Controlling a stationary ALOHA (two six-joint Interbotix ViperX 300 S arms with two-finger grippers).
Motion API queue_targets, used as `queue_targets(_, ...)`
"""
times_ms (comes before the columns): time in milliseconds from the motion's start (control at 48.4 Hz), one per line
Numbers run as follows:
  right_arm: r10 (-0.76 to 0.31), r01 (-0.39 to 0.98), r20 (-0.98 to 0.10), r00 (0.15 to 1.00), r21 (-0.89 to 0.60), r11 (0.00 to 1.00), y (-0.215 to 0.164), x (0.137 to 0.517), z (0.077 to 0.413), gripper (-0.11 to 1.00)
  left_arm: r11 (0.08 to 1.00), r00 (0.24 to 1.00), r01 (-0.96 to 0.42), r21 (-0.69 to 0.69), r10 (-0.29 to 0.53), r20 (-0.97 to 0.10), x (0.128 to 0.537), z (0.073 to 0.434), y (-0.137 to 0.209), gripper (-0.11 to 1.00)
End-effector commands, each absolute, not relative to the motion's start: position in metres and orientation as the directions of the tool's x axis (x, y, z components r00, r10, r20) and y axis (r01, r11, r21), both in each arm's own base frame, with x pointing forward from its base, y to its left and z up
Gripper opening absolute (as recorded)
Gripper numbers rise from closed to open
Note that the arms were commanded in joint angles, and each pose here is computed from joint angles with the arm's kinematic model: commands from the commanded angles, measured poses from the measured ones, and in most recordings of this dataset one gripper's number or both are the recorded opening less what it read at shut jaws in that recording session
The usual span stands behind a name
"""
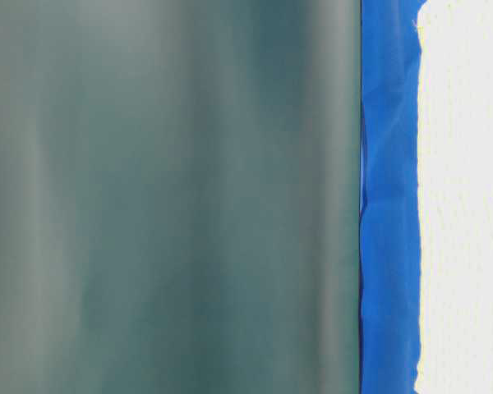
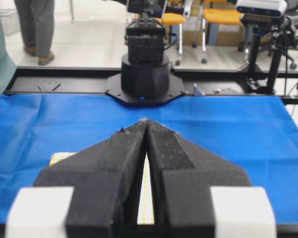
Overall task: Fold the yellow towel.
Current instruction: 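Move both grippers to the towel's top-left and top-right corners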
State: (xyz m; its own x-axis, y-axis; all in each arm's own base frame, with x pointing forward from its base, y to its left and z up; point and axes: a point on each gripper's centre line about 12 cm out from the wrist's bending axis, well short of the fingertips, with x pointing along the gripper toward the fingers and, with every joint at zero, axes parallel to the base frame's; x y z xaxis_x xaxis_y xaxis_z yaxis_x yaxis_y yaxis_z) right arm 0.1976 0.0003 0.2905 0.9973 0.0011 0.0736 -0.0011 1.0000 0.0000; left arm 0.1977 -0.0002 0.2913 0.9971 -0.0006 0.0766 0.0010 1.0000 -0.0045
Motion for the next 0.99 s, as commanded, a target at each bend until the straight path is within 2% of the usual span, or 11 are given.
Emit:
queue_targets(0, 0.001, -0.001, 0.08, 0.997, 0.008, 1.0, 0.0, 0.203, 0.298, 0.0, 0.999, 0.997, -0.008, -0.034, 0.011, 0.072, 0.204, 0.298, 0.001, 0.0)
queue_targets(83, -0.011, 0.01, 0.035, 0.999, 0.012, 1.0, -0.002, 0.207, 0.297, 0.0, 0.999, 0.999, -0.017, -0.031, 0.019, 0.049, 0.206, 0.296, 0.003, 0.0)
queue_targets(248, -0.083, 0.087, -0.074, 0.994, 0.051, 0.995, -0.018, 0.217, 0.29, 0.0, 0.995, 0.996, -0.091, -0.032, 0.091, -0.016, 0.214, 0.282, 0.018, 0.0)
queue_targets(599, -0.282, 0.323, -0.295, 0.913, 0.102, 0.941, -0.071, 0.234, 0.242, 0.0, 0.962, 0.937, -0.271, -0.03, 0.257, -0.237, 0.236, 0.231, 0.063, 0.03)
queue_targets(640, -0.295, 0.344, -0.326, 0.898, 0.102, 0.934, -0.076, 0.236, 0.236, 0.03, 0.957, 0.927, -0.287, -0.031, 0.27, -0.26, 0.238, 0.225, 0.068, 0.08)
queue_targets(702, -0.313, 0.374, -0.375, 0.873, 0.103, 0.922, -0.084, 0.239, 0.226, 0.15, 0.951, 0.912, -0.309, -0.03, 0.287, -0.293, 0.241, 0.215, 0.074, 0.24)
queue_targets(888, -0.365, 0.466, -0.492, 0.79, 0.095, 0.88, -0.112, 0.247, 0.193, 0.73, 0.932, 0.858, -0.362, -0.025, 0.323, -0.4, 0.252, 0.18, 0.092, 0.79)
queue_targets(929, -0.375, 0.487, -0.521, 0.767, 0.091, 0.869, -0.119, 0.248, 0.183, 0.78, 0.925, 0.845, -0.379, -0.025, 0.335, -0.417, 0.253, 0.173, 0.098, 0.86)
queue_targets(970, -0.38, 0.501, -0.542, 0.749, 0.088, 0.861, -0.124, 0.249, 0.175, 0.76, 0.92, 0.834, -0.392, -0.024, 0.344, -0.432, 0.255, 0.166, 0.102, 0.87)
